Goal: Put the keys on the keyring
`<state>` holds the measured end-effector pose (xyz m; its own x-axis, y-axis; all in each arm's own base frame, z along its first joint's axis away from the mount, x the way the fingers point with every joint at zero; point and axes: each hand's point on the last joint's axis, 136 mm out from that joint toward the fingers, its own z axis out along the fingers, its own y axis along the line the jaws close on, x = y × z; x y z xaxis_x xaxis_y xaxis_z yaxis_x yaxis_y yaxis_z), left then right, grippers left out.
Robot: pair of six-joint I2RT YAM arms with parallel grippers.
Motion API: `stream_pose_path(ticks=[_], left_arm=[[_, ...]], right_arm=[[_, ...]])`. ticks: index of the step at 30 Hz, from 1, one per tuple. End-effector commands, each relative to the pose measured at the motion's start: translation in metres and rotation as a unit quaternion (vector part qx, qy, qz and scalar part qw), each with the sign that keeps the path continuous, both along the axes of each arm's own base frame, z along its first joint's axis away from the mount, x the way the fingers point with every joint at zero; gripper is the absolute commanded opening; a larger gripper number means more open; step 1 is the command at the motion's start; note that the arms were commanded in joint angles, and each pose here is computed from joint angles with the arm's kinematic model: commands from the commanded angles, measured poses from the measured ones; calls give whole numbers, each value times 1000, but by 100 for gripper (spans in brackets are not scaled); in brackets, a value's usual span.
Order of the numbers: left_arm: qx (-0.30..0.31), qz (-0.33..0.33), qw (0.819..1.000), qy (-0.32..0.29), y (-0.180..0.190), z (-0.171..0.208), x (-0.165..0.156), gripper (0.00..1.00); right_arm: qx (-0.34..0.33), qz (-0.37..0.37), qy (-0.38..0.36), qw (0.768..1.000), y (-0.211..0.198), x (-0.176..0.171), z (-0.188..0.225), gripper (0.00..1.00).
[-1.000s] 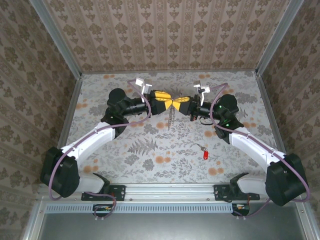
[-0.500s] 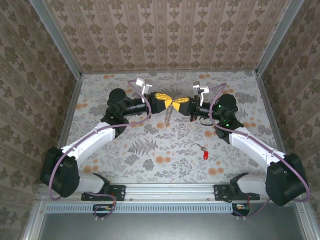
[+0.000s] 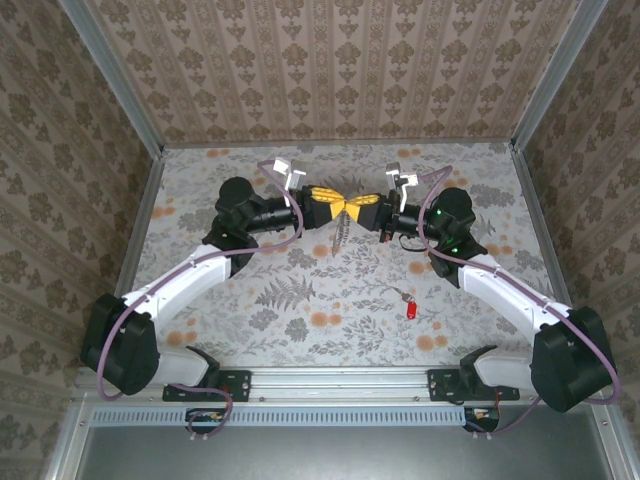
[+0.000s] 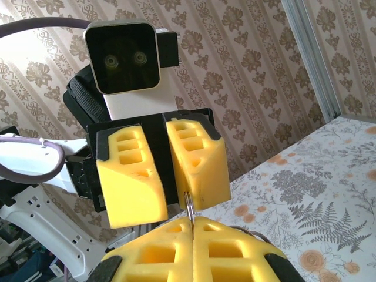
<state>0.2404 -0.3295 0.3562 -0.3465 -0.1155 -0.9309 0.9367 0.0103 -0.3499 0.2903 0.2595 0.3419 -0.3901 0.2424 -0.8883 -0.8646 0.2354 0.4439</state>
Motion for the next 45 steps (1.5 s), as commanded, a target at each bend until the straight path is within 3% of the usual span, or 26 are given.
stream_pose_path(ticks=[1, 8, 16, 20, 24, 26, 32, 45], left_arm=[[-1, -17, 1000, -16, 0, 1, -9, 16], [1, -25, 1000, -16, 0, -2, -12, 14], [6, -39, 999, -14, -2, -4, -15, 0], [12, -36, 999, -18, -2, -6, -15, 0], [23, -19, 999, -29, -2, -7, -10, 0], [29, -16, 999, -38, -1, -6, -10, 0], [61, -27, 996, -56, -1, -8, -12, 0], [126, -72, 986, -78, -4, -10, -16, 0]], right_arm=[[9, -13, -37, 999, -5, 0, 23, 0], [8, -20, -33, 999, -6, 4, 22, 0], [7, -22, -31, 999, -6, 7, 21, 0], [6, -20, -27, 999, -6, 8, 21, 0], [6, -31, -23, 999, -17, 9, 23, 33], [7, -44, -25, 999, -27, 7, 26, 40], [-4, -65, -27, 998, -45, -3, 25, 45], [-23, -2, -3, 1000, -32, -12, 2, 49]])
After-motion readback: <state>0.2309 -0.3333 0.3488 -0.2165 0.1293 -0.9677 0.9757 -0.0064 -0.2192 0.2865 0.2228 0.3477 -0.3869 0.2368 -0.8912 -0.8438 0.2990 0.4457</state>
